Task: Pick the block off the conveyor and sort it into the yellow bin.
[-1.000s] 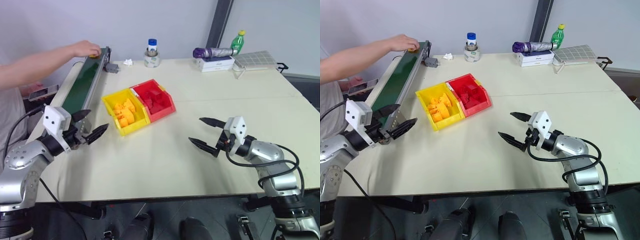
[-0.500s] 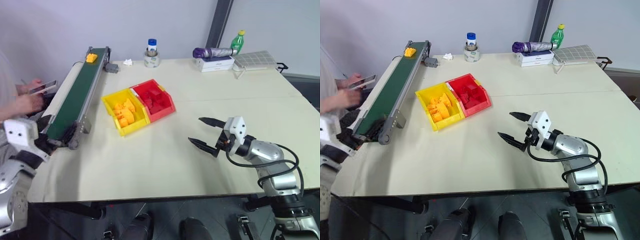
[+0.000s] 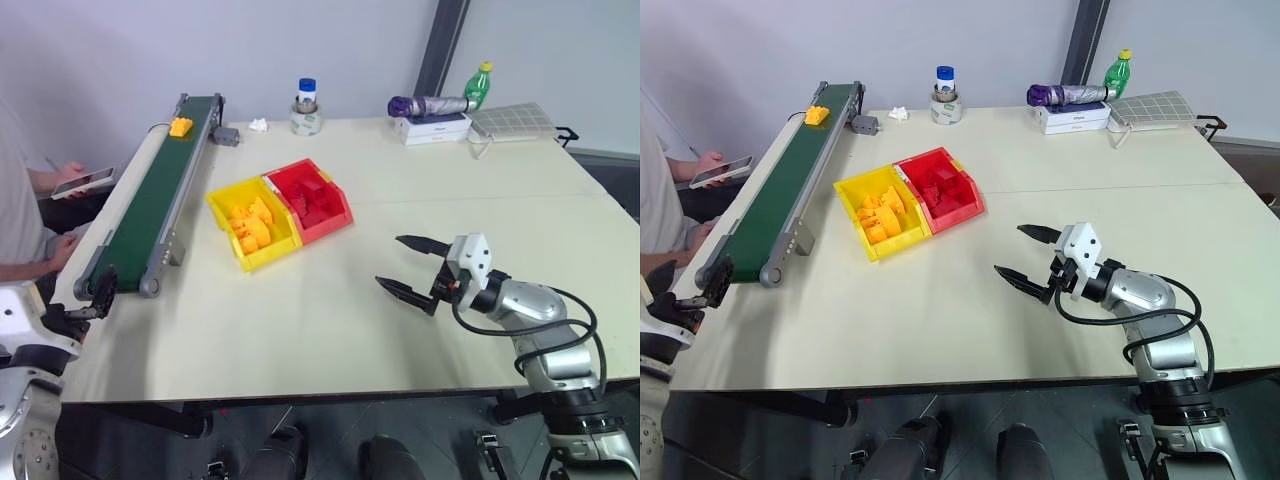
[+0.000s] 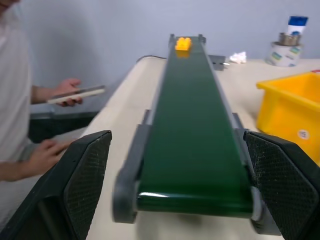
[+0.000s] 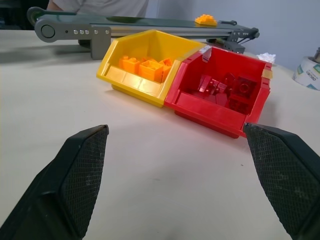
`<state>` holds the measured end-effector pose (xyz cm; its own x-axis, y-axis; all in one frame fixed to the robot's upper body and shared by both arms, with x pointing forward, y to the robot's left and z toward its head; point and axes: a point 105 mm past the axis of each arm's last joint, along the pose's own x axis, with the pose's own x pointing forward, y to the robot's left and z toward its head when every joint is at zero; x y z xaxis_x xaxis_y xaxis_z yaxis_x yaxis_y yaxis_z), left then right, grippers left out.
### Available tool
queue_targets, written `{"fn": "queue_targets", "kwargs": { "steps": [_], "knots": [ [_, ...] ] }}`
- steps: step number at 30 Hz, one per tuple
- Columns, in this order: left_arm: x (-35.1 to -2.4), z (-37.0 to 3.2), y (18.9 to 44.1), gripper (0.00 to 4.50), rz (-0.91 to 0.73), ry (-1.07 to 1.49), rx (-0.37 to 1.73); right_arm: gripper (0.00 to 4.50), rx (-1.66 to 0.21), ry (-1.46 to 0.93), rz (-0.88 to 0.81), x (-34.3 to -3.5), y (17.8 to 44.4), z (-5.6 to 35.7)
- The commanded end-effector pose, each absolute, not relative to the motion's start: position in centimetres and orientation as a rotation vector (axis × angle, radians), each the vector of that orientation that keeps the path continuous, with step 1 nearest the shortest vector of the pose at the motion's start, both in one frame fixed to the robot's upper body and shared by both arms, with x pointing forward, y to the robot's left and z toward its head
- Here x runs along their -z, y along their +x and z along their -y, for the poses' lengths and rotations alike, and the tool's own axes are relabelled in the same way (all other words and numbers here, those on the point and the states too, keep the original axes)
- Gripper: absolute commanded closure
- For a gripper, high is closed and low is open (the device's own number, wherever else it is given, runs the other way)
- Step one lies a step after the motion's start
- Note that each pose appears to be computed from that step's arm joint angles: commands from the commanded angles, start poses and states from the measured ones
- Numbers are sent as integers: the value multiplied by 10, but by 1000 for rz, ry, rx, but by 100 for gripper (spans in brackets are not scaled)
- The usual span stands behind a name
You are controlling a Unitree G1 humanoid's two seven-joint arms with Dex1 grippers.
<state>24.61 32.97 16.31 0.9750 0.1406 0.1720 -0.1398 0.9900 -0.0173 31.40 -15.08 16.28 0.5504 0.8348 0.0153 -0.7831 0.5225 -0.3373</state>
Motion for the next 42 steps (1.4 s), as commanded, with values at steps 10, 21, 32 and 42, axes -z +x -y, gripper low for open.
{"fn": "queue_targets", "kwargs": {
  "steps": [10,21,32,42],
  "knots": [
    [-175,-322,253,5,185,30,-90,0,-973,-310,241,-175,314,149],
    [-181,-324,262,5,205,42,-85,0,-957,-310,250,-176,314,150],
    [-182,-326,262,5,210,38,-95,0,-960,-312,253,-176,315,149],
    [-186,-322,268,5,219,40,-79,0,-959,-316,254,-177,315,149]
  ]
}}
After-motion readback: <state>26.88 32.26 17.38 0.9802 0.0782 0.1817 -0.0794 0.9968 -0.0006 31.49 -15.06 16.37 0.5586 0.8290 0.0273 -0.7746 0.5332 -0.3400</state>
